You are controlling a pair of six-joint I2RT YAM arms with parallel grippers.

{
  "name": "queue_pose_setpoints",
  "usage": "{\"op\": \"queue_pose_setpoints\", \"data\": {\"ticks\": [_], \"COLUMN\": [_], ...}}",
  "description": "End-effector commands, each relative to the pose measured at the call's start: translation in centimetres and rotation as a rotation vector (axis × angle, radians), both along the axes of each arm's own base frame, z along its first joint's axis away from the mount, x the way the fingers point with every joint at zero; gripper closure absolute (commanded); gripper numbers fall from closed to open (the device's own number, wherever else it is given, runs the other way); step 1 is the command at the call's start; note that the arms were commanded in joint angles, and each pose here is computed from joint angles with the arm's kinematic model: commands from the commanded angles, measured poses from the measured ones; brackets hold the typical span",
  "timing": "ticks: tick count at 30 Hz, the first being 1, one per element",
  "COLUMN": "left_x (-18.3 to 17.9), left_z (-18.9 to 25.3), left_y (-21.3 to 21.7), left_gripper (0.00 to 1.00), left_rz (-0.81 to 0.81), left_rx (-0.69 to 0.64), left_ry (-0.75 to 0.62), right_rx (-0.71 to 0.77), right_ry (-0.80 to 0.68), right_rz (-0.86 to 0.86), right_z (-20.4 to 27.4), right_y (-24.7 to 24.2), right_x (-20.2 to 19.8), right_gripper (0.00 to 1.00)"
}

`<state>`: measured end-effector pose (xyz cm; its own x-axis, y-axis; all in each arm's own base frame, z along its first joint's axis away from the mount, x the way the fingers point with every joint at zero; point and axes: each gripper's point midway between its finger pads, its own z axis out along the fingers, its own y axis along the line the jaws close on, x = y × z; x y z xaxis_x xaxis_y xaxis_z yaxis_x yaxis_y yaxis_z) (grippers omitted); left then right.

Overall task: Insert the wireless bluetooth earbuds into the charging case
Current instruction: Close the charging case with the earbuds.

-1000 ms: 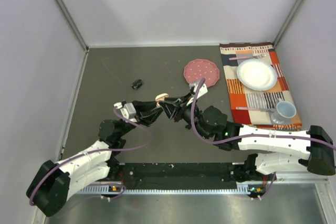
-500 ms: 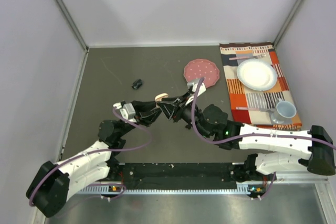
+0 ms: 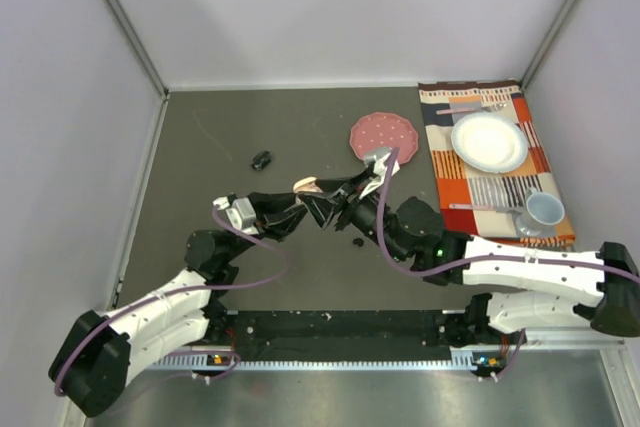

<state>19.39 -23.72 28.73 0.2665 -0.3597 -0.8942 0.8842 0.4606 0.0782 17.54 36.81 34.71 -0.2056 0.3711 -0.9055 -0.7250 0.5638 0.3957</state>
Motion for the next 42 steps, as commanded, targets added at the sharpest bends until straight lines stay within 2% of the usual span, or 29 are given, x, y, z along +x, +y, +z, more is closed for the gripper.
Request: {"op": "queue_pose_setpoints", "data": {"ticks": [1, 5, 6, 9, 11, 13, 16, 18, 21, 24, 29, 34, 38, 42], "left_x": [-0.1, -0.1, -0.1, 0.1, 0.4, 0.7, 1.2, 1.7, 2.1, 1.8, 0.5, -0.1, -1.0, -1.3], "left_z": [1.4, 1.6, 1.6, 2.1, 2.5, 3.3, 5.1, 8.2, 11.7, 13.4, 12.7, 9.1, 7.7, 7.0], "left_y": [0.5, 0.5, 0.5, 0.6, 0.6, 0.6, 0.7, 1.2, 0.7, 0.5, 1.6, 1.6, 2.1, 1.1], "left_gripper": [1.00, 1.00, 1.00, 1.00, 1.00, 1.00, 1.00, 1.00, 1.00, 1.00, 1.00, 1.00, 1.00, 1.00], "left_rz": [0.026, 0.025, 0.024, 0.035, 0.047, 0.058, 0.080, 0.117, 0.112, 0.093, 0.076, 0.050, 0.040, -0.005], "left_rx": [-0.030, -0.029, -0.029, -0.038, -0.041, -0.045, -0.068, -0.116, -0.104, -0.124, -0.217, -0.174, -0.192, -0.119], "left_ry": [-0.050, -0.046, -0.048, -0.052, -0.055, -0.066, -0.084, -0.132, -0.151, -0.169, -0.171, -0.094, -0.099, -0.083], "right_rx": [0.099, 0.055, 0.006, -0.003, -0.038, -0.013, 0.045, 0.100, 0.147, 0.152, 0.054, -0.167, -0.198, -0.196], "right_ry": [-0.062, -0.101, -0.103, -0.059, -0.025, 0.041, 0.125, 0.209, 0.278, 0.333, 0.452, 0.515, 0.513, 0.476], "right_rz": [-0.036, -0.131, -0.166, -0.244, -0.200, -0.205, -0.163, -0.185, -0.192, -0.225, -0.276, -0.276, -0.334, -0.367], "right_z": [5.7, 7.6, 7.3, 9.1, 9.3, 9.4, 9.8, 10.1, 11.1, 10.8, 4.9, -0.6, -1.8, -0.8], "right_y": [-2.4, -4.1, -4.5, -6.1, -5.9, -6.9, -7.8, -8.7, -10.5, -11.6, -12.7, -13.8, -14.9, -15.4], "right_x": [-0.2, 1.0, 1.6, 4.0, 4.9, 7.0, 8.6, 9.8, 11.2, 11.5, 11.0, 10.0, 10.6, 11.1], "right_gripper": [0.42, 0.24, 0.22, 0.18, 0.17, 0.16, 0.01, 0.01, 0.01, 0.01, 0.01, 0.01, 0.01, 0.01]}}
